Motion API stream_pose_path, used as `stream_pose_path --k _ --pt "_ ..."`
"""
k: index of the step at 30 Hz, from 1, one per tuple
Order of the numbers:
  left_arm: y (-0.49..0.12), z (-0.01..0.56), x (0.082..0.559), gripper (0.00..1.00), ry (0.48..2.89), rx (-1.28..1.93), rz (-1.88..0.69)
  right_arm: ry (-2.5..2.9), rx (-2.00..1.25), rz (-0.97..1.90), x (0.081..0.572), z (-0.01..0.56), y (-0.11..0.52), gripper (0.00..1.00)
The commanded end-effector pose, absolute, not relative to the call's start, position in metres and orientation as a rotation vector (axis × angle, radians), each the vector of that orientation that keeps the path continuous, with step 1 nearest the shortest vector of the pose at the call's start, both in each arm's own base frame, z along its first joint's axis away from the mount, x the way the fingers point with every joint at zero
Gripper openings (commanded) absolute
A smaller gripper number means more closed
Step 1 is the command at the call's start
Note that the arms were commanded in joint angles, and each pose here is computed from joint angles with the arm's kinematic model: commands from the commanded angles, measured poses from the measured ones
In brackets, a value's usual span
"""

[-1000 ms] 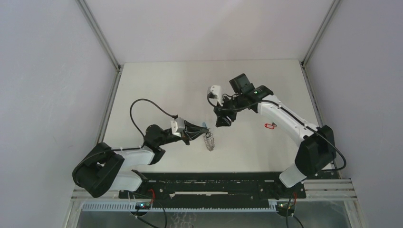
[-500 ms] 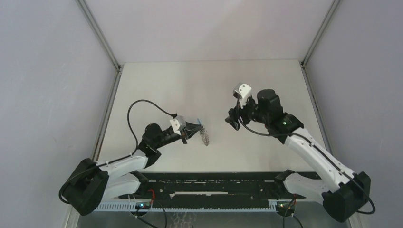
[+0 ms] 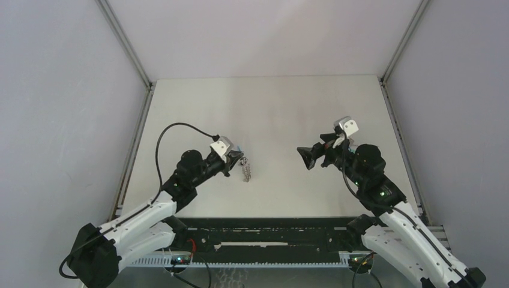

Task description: Put the keys on the keyring

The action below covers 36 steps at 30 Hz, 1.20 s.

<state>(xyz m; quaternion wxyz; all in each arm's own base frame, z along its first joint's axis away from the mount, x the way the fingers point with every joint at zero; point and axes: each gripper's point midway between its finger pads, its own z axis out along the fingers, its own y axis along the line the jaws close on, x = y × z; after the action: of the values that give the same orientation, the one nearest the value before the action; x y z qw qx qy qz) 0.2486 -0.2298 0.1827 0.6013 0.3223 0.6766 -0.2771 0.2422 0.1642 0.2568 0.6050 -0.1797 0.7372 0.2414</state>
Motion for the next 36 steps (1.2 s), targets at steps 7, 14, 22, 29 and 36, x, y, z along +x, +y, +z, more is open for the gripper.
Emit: stream_pose_path --k 7,14,22,29,36 --pt "-0.229 0.193 0.280 0.00 1.732 0.701 -0.539 1.617 -0.292 0.548 0.220 0.284 0.137 1.00" --pt "-0.253 0.165 0.307 0.03 1.845 0.756 -0.540 1.606 -0.212 0.447 0.214 0.285 0.110 1.00" --pt "-0.291 0.129 0.342 0.05 1.940 0.803 -0.590 1.579 -0.154 0.398 0.208 0.291 0.092 1.00" --pt "-0.302 0.136 0.358 0.15 1.923 0.757 -0.602 1.586 -0.138 0.387 0.206 0.288 0.088 1.00" --pt "-0.272 0.172 0.361 0.35 1.871 0.597 -0.494 1.582 -0.111 0.366 0.202 0.293 0.080 1.00"
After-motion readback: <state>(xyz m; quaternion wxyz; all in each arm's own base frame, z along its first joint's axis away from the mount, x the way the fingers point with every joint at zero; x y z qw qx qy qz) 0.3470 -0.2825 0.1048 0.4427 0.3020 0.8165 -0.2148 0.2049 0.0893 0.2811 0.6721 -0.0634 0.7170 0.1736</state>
